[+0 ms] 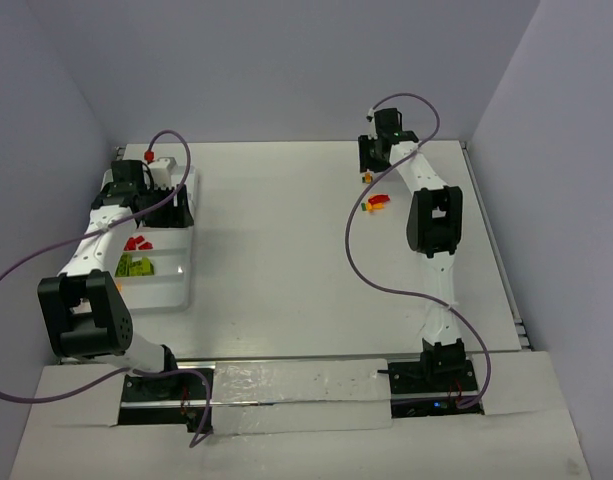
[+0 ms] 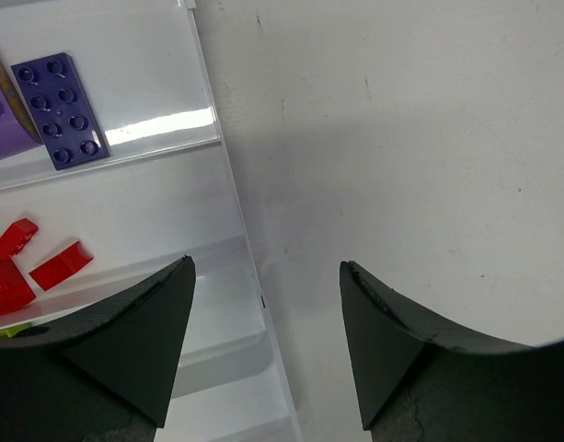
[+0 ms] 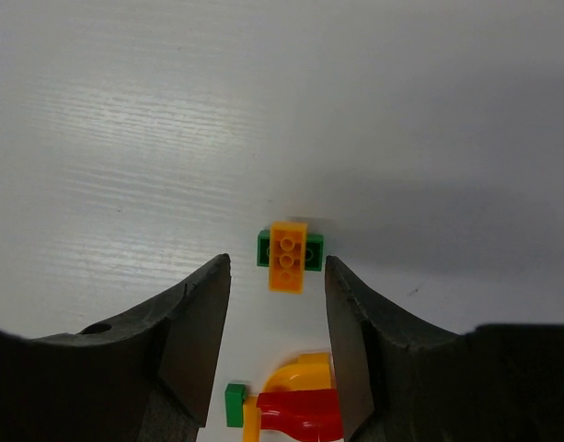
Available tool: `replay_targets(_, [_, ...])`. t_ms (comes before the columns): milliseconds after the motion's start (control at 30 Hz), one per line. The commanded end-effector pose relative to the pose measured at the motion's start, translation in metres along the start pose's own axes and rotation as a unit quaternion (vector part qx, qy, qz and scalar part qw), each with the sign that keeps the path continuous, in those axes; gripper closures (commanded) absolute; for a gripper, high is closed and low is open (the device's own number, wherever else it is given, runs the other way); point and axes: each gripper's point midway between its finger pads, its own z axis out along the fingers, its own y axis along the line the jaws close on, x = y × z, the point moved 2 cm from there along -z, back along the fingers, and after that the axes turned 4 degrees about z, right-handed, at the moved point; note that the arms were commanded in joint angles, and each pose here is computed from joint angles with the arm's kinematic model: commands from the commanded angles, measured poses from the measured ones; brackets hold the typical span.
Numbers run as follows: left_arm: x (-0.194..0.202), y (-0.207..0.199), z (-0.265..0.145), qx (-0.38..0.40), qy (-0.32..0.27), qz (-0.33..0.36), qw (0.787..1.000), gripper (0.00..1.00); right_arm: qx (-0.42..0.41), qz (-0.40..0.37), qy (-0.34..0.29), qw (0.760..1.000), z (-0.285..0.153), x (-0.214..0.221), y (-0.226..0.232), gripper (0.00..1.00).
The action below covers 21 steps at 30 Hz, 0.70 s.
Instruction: Sort the legos into containers by color
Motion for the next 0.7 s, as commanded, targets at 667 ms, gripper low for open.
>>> replay_targets(667, [-0.025, 0.0, -0.001, 0.004, -0.028, 0.008, 1.0, 0.27, 0.009, -0.032, 0.017, 0.999, 0.008, 0.011, -0.01, 0.68])
